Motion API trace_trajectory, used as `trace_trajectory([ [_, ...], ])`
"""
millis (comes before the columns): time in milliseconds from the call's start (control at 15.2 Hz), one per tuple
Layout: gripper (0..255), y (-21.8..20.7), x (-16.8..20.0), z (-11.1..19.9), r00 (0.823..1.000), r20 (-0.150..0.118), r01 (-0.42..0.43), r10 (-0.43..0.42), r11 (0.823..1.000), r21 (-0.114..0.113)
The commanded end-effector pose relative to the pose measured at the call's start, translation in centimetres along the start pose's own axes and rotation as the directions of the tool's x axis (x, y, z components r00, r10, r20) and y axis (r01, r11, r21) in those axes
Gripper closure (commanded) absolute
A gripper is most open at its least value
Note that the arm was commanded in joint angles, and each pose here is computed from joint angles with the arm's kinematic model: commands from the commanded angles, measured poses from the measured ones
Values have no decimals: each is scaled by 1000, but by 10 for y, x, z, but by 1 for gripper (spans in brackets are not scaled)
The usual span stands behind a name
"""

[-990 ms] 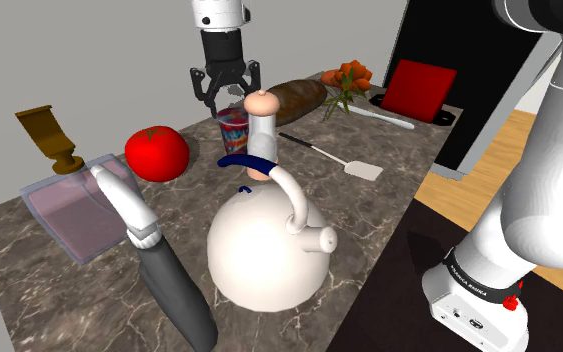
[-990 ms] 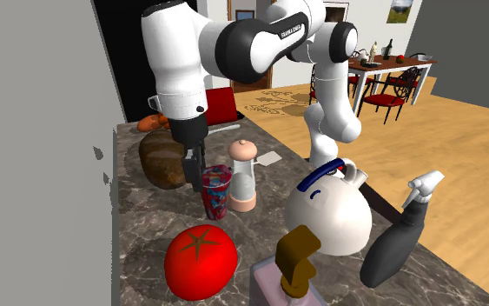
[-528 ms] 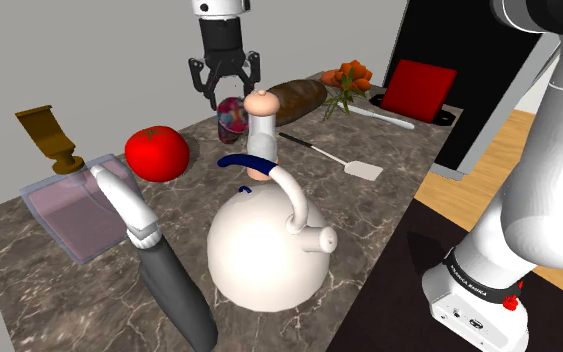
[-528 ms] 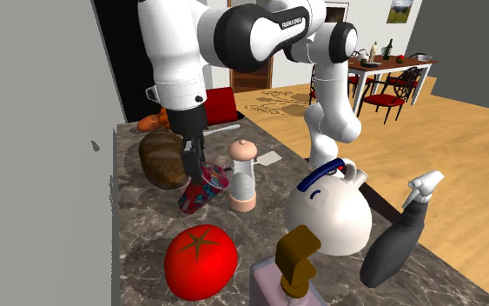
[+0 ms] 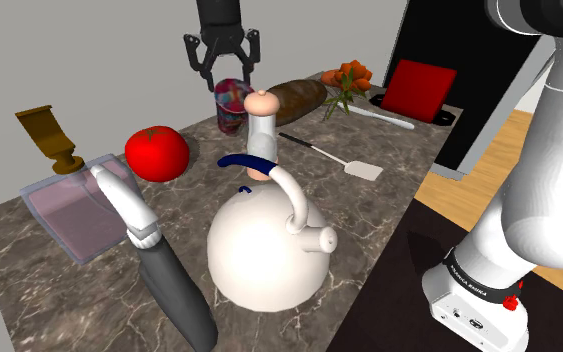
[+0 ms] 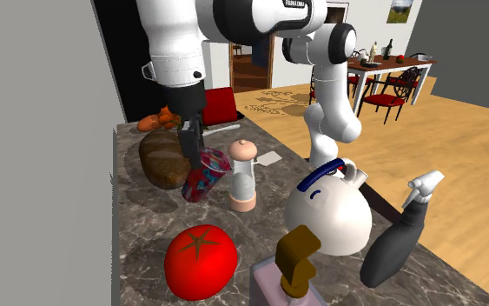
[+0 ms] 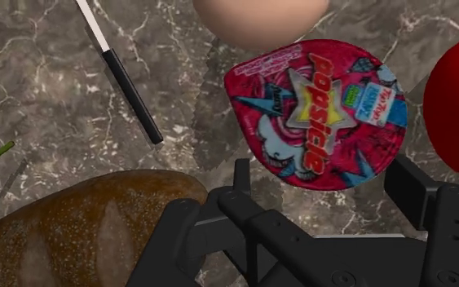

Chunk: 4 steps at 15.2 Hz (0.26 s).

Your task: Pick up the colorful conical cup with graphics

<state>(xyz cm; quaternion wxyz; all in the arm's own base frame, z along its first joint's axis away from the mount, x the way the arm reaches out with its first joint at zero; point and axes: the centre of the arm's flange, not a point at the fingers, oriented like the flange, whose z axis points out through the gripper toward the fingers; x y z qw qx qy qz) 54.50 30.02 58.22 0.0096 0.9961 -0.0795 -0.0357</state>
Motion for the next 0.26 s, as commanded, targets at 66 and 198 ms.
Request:
trace_trajectory([
  [66,255,1,0,-17,1000,0,0,0,1000,0],
  [198,255,1,0,-18,1000,0,0,0,1000,0],
])
